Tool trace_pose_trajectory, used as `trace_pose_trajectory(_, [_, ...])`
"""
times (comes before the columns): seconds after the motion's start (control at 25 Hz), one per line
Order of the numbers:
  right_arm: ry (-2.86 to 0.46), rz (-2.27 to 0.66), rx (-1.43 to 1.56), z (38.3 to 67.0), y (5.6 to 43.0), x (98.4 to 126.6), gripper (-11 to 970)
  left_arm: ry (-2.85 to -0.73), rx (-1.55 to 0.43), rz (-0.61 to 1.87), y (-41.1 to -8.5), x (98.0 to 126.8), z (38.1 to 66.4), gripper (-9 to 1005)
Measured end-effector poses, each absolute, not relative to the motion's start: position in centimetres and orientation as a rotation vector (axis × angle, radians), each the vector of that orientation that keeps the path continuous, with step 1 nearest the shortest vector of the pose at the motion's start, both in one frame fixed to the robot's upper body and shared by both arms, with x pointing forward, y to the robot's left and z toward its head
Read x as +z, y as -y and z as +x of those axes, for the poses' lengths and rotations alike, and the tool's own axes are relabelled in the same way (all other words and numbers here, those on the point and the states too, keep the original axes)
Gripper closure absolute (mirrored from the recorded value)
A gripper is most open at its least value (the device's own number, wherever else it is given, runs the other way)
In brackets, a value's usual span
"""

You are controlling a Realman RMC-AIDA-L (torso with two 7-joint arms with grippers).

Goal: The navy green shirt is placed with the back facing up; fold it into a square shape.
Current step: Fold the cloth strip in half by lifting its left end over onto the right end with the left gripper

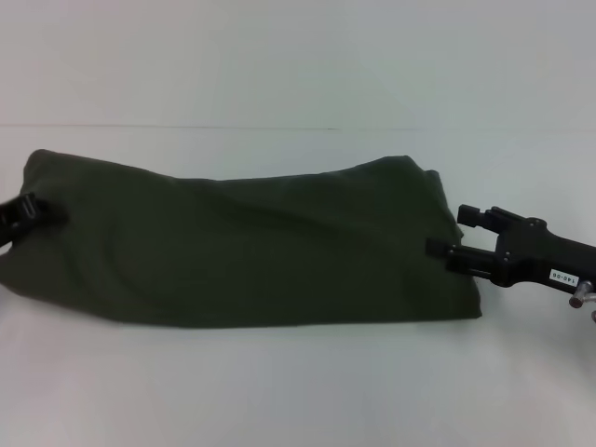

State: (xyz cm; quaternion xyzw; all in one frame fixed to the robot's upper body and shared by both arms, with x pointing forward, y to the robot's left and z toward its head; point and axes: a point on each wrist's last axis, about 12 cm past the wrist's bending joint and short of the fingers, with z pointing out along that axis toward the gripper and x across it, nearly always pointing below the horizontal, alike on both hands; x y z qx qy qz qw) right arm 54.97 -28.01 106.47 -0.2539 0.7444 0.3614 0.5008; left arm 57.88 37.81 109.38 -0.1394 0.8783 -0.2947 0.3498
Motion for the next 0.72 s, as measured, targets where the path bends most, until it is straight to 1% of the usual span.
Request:
trace_pose_trajectory(0.2, [-1.799, -0.605, 0.868, 55.1, 28.0, 106.5, 47, -2.259, -0.885, -0.419, -37.1, 111.1, 58.8, 898])
trace_pose_trajectory(0.28, [-1.799, -0.603, 0.868, 55.1, 27.9, 106.4, 47, -2.259, -0.961, -0.403, -35.9, 111.8, 59.4, 898])
trace_pose_trajectory(0.4, [-1.801, -0.601, 0.866, 55.0, 27.9, 106.3, 47, -2.250, -1.110, -0.338, -33.5, 112.9, 60.2, 898])
trace_pose_trajectory(0.52, [-1.805, -0.597, 0.864, 54.9, 27.9, 106.2, 47, -2.194, -1.283, -0.282, -30.6, 113.7, 60.9, 899])
trace_pose_trajectory(0.56, [-1.807, -0.595, 0.863, 54.9, 28.0, 106.1, 47, -2.169, -1.345, -0.273, -29.4, 113.7, 61.0, 899])
trace_pose_trajectory(0.6, [-1.809, -0.591, 0.861, 54.8, 28.1, 106.1, 47, -2.156, -1.372, -0.270, -28.9, 113.6, 61.0, 898])
trace_pose_trajectory(0.72, [-1.812, -0.582, 0.860, 54.6, 28.3, 105.9, 47, -2.112, -1.517, -0.254, -25.3, 112.5, 61.1, 898])
